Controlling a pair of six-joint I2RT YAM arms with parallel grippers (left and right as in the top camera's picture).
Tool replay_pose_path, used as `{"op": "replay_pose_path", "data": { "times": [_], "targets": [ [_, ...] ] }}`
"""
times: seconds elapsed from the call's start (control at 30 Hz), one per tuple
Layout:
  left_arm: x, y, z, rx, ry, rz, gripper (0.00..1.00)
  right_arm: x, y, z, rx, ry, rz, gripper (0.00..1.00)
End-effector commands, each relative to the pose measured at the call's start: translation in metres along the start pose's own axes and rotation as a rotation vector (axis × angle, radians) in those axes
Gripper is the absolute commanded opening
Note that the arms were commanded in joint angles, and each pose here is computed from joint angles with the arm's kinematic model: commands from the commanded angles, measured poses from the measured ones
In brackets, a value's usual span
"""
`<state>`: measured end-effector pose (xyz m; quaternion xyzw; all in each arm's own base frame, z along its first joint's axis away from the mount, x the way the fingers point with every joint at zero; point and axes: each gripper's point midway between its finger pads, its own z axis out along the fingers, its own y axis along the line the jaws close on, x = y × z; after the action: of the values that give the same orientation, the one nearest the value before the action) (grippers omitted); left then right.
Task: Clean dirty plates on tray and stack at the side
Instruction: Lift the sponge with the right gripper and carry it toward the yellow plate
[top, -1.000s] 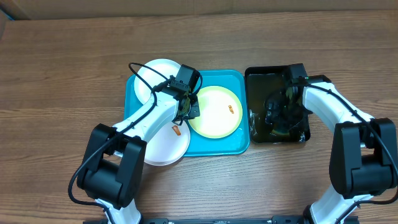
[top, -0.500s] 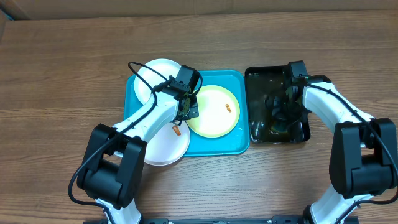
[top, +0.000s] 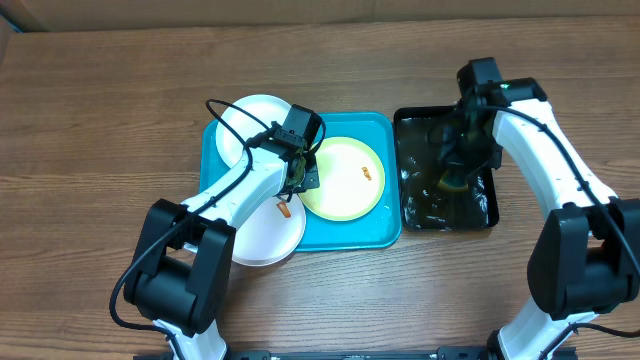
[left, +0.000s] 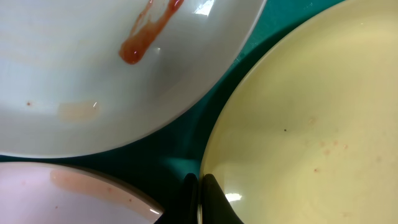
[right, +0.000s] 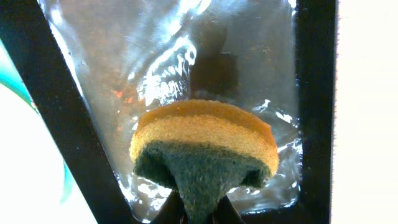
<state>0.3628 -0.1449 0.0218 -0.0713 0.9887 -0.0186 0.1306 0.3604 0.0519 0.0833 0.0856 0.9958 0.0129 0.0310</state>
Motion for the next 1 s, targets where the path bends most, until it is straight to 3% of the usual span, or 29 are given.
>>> {"op": "replay_pose_path", "data": {
  "times": [0.0, 0.53, 0.77, 0.97],
  "targets": [
    [0.004, 0.003, 0.006, -0.027, 0.006, -0.002, 0.04, -0.006, 0.003, -0.001, 0.012, -0.045, -0.014, 0.04],
    [0.006, 0.003, 0.006, -0.023, 0.014, -0.001, 0.04, -0.011, 0.029, -0.009, 0.183, -0.17, -0.197, 0.04],
    [0.006, 0.003, 0.006, -0.022, 0.013, -0.002, 0.05, -0.017, 0.046, -0.009, 0.123, -0.206, -0.216, 0.04],
    [0.005, 0.003, 0.006, -0.021, 0.011, -0.002, 0.05, -0.008, 0.107, -0.011, -0.188, -0.176, -0.302, 0.04]
  ]
}}
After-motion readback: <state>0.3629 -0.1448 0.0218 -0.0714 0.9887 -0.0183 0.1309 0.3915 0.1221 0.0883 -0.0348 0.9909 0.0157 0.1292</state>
